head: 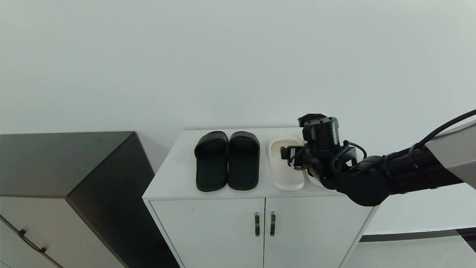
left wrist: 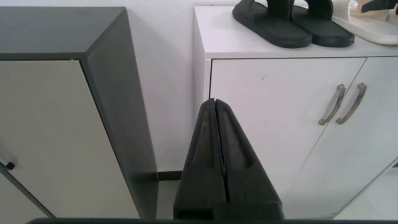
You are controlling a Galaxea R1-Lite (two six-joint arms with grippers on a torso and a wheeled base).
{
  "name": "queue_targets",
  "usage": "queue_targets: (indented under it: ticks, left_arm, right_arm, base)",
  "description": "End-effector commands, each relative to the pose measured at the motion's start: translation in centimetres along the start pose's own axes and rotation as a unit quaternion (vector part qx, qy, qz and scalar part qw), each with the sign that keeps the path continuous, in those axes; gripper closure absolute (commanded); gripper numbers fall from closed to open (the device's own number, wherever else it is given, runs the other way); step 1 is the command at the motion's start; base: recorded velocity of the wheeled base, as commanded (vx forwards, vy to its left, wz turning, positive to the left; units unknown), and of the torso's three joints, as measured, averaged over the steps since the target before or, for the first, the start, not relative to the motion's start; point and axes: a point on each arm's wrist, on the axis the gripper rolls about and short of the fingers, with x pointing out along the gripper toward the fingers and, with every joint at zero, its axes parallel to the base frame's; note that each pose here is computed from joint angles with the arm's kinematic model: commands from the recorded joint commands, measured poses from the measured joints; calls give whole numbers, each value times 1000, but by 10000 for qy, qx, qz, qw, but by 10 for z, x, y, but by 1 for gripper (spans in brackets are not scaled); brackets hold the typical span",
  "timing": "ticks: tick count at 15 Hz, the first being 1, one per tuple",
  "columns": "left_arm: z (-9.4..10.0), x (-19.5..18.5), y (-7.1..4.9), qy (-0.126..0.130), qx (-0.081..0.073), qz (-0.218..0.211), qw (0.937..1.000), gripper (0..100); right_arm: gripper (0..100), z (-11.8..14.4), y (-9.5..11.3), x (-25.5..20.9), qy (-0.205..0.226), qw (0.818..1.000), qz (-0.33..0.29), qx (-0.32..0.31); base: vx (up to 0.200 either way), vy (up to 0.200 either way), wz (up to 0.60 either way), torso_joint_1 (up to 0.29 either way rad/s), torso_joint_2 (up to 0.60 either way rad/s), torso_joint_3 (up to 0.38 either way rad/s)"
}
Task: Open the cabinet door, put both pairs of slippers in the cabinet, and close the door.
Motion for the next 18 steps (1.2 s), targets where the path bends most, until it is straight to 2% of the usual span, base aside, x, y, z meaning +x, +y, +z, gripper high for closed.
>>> queue_targets:
  ticks: [1, 3, 4, 9, 12, 15, 16, 17, 18]
  left_arm:
    - [0, 0, 0, -1, -4, -1, 10000, 100]
    - [0, 0, 0, -1, -11, -1, 10000, 100]
    - [0, 0, 0, -1, -11, -1, 10000, 100]
    - [0, 0, 0, -1, -34, 7, 10000, 100]
    - [0, 0, 0, -1, -34, 7, 10000, 100]
    - [0, 0, 0, -1, -34, 14, 10000, 100]
    - [0, 0, 0, -1, -34, 14, 10000, 100]
    - [0, 0, 0, -1, -34, 14, 10000, 100]
    - [0, 0, 0, -1, -27, 14, 10000, 100]
  right_arm:
    - [0, -3, 1, 6, 26, 10000, -24, -12]
    - [0, -5, 3, 12, 22, 10000, -22, -4]
    - [100, -6, 2, 19, 25, 10000, -68, -11]
    - [100, 2, 5, 36, -164, 9998, -106, 8]
    - [100, 23, 2, 18, -370, 9993, -44, 79]
    - [100, 47, -13, -24, -529, 9986, 19, -55]
    - [100, 58, -23, -51, -552, 9983, 128, -119]
    - [100, 60, -25, -56, -545, 9983, 173, -130]
    - [100, 66, -37, -107, -301, 9954, 858, -311]
  base:
    - [0, 0, 0, 0, 0, 0]
    - [0, 0, 0, 0, 0, 0]
    - [0, 0, 0, 0, 0, 0]
    - [0, 0, 0, 0, 0, 0]
    - [0, 0, 0, 0, 0, 0]
    - [0, 0, 0, 0, 0, 0]
    - [0, 0, 0, 0, 0, 0]
    - [0, 0, 0, 0, 0, 0]
    - [0, 0, 0, 0, 0, 0]
